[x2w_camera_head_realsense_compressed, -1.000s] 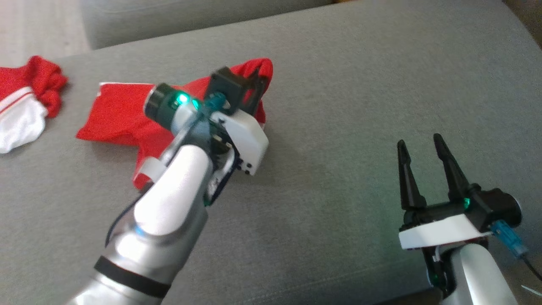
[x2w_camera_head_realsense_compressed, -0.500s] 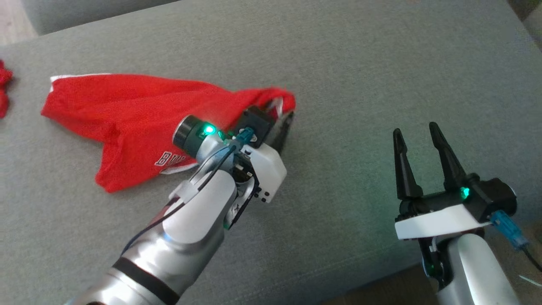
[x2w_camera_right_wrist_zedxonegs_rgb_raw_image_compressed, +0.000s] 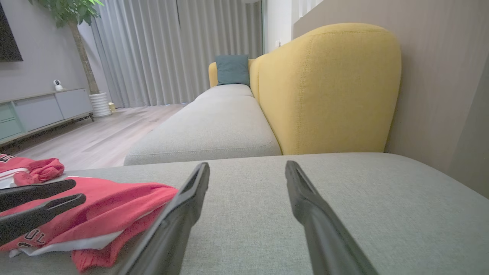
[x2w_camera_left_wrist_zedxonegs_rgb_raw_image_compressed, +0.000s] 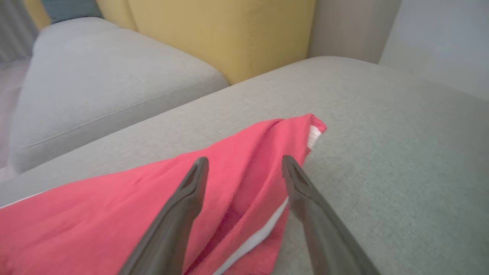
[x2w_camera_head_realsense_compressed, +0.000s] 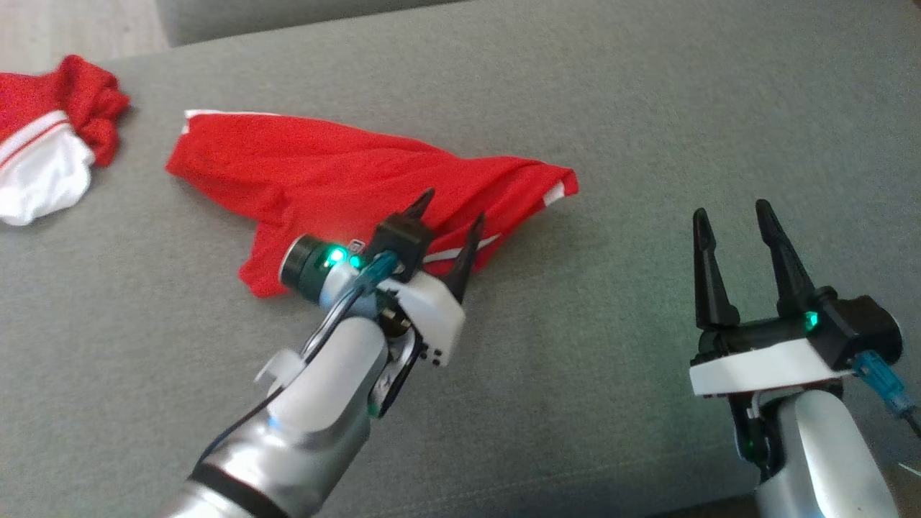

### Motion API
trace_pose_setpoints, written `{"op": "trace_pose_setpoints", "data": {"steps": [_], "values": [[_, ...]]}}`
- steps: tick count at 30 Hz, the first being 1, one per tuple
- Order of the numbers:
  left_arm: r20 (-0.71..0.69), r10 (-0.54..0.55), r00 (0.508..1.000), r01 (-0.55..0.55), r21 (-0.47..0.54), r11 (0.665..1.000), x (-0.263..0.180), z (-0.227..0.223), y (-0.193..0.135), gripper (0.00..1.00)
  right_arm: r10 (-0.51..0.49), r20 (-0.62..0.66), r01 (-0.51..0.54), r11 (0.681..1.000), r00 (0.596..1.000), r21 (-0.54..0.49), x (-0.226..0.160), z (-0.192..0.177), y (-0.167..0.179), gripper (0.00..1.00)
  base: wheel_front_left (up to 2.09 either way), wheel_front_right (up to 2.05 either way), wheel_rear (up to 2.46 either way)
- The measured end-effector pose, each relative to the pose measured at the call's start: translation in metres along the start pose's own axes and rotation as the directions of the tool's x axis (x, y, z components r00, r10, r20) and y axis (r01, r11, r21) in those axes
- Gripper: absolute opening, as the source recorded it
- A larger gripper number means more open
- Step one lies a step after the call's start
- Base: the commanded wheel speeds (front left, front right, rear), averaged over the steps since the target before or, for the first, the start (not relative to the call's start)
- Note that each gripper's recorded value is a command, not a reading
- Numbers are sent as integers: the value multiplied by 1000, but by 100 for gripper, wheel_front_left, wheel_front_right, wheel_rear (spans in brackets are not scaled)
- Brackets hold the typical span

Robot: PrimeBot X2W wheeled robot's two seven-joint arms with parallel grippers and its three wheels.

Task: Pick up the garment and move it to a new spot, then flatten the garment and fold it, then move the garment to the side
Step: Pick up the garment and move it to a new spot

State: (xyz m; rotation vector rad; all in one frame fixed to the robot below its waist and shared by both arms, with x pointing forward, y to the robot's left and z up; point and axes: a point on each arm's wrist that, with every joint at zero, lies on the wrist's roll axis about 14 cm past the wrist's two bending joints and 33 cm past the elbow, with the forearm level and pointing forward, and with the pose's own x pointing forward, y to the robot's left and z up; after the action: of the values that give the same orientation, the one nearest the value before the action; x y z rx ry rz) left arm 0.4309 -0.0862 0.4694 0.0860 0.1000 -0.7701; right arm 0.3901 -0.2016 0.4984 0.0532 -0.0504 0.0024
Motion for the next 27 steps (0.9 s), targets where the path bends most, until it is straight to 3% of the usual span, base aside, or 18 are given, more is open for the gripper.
{"op": "trace_pose_setpoints", "data": {"steps": [7, 15, 22, 27], "values": [[50, 179, 983, -176, -58, 983, -39, 6, 33, 100, 31, 44, -31, 999, 999, -7, 1, 15, 10, 100, 0, 0, 0], [102, 423, 900, -405, -156, 901, -104, 14, 65, 100, 45, 39, -45, 999, 998, 0, -16, 13, 17, 100, 0, 0, 0], [80, 520, 851, -500, -179, 847, -152, 0, 69, 100, 52, 23, -52, 999, 998, 12, -31, 8, 20, 100, 0, 0, 0], [99, 549, 830, -529, -174, 831, -165, 3, 74, 100, 56, 11, -56, 998, 998, 24, -36, 4, 22, 100, 0, 0, 0]]}}
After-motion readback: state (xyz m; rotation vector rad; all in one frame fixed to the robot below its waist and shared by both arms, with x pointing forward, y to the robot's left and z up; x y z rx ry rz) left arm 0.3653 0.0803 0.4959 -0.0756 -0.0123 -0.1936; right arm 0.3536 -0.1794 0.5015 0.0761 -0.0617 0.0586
